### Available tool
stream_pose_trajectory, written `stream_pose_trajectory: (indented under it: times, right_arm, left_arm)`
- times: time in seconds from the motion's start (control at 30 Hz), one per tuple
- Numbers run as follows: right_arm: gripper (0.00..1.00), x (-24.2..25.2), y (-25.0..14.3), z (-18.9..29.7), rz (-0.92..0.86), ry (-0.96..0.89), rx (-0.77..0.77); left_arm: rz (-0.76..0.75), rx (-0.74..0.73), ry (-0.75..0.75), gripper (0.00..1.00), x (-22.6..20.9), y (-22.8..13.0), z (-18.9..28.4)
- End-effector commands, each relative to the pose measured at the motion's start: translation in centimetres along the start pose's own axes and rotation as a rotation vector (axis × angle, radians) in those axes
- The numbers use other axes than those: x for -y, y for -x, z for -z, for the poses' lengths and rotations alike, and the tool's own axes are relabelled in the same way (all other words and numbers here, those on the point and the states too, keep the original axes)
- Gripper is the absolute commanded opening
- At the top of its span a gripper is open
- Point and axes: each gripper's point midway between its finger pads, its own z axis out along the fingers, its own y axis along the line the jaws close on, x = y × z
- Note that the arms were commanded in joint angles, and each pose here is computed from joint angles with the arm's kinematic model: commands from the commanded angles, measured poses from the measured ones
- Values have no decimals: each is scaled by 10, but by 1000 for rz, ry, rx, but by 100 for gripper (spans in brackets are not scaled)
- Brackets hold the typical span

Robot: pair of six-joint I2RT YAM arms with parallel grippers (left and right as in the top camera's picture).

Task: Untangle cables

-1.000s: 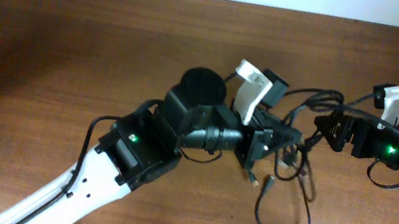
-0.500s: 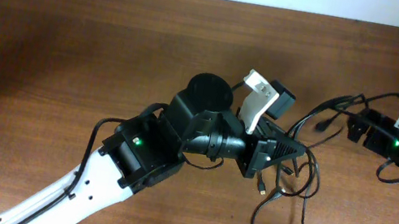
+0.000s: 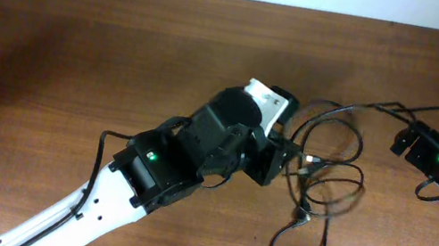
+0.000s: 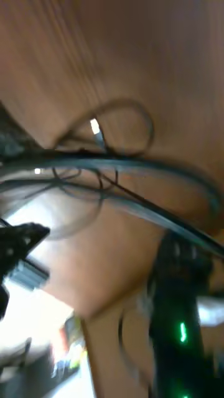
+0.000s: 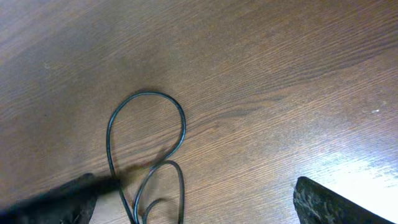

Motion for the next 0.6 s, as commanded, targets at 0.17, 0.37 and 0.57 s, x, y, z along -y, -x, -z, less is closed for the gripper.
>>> stream_pose_trajectory:
  times: [0.17,0.37,0.57]
  right_arm:
    - [99,2,5,4,-12,-12,10]
    - [99,3,0,4,-13,-16,-7]
    - [99,4,-5,4,-12,-21,-29]
  left_arm:
    - [-9,83,324,43,-55,10,14]
    - [11,50,385,70,-74,4,19]
    - [7,-6,633,95,-121,-14,43]
